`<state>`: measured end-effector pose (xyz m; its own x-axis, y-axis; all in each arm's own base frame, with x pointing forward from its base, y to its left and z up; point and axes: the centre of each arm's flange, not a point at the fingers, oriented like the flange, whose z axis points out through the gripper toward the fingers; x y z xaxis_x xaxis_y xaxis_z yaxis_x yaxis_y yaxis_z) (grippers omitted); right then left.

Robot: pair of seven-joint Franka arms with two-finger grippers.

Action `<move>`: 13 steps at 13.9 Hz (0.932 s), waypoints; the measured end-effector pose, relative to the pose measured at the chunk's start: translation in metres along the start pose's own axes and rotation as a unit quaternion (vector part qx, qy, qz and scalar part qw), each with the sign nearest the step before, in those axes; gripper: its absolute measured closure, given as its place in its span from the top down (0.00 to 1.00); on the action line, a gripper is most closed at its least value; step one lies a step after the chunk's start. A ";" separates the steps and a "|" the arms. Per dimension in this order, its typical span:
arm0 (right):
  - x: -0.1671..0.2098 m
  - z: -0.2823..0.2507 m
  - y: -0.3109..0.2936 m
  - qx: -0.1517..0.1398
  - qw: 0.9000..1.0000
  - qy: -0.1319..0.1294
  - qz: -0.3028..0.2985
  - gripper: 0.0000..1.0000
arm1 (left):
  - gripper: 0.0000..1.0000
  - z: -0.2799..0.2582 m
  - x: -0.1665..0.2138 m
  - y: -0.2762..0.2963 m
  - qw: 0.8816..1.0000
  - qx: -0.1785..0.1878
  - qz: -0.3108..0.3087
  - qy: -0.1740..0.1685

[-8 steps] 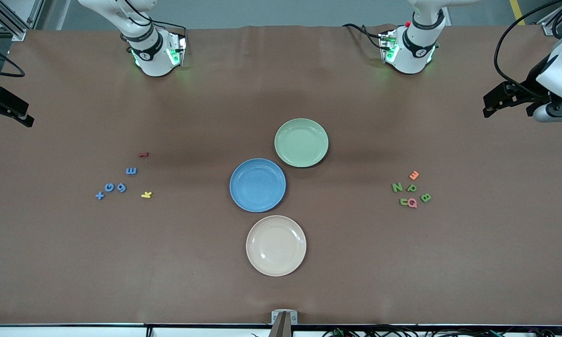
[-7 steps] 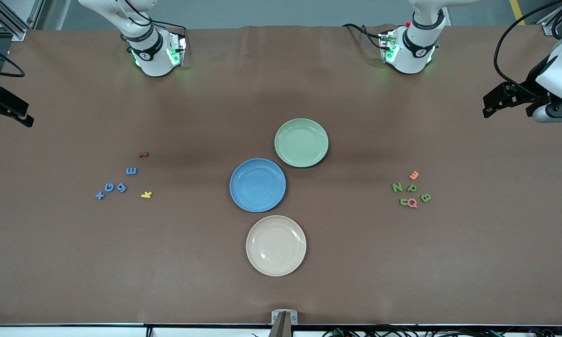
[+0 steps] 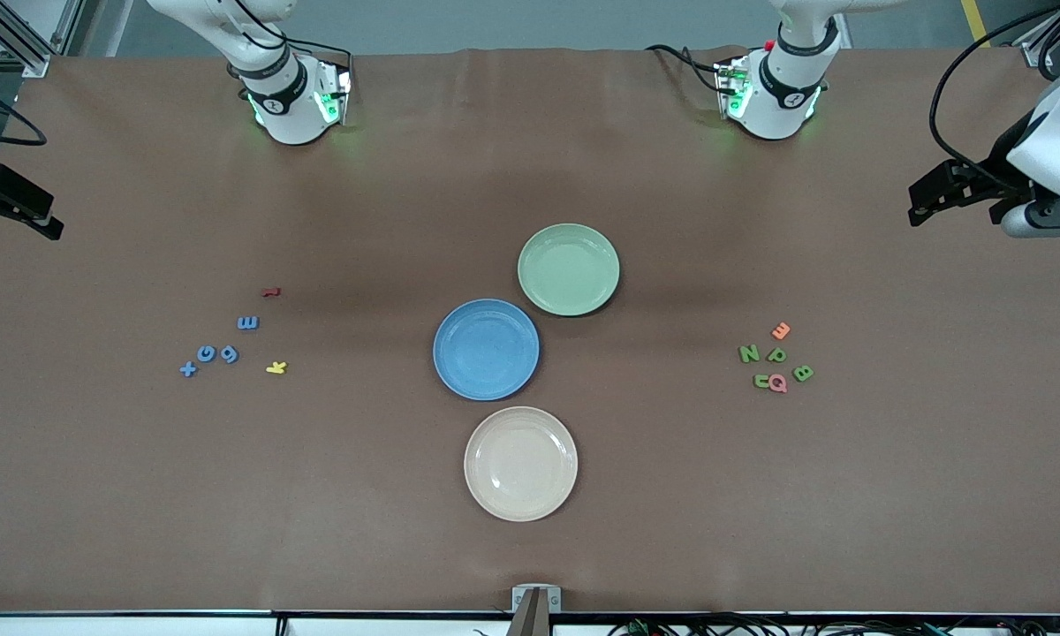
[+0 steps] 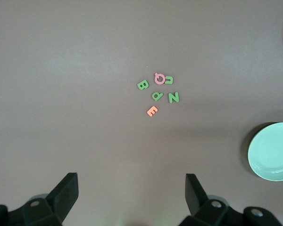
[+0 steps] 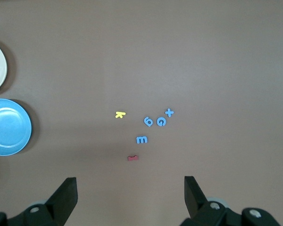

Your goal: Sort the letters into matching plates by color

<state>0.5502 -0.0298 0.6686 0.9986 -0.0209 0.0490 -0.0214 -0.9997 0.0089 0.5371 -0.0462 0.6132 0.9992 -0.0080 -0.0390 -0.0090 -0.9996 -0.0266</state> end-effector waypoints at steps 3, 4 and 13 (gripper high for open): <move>0.000 0.000 0.000 0.000 1.000 0.000 0.000 1.00 | 1.00 0.032 0.022 0.000 1.000 -0.003 0.001 -0.022; 0.000 0.000 0.000 0.000 1.000 0.000 0.000 1.00 | 1.00 0.046 0.030 0.000 1.000 -0.004 0.001 -0.026; 0.020 0.044 0.001 0.002 0.999 -0.041 -0.005 1.00 | 1.00 0.208 0.053 0.036 0.999 -0.015 0.027 0.007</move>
<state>0.5719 -0.0313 0.6259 0.9994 -0.0118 -0.0335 -0.0116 -0.9999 0.0058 0.5819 -0.0774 0.4024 0.9977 -0.0623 -0.0255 -0.0622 -0.9981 0.0050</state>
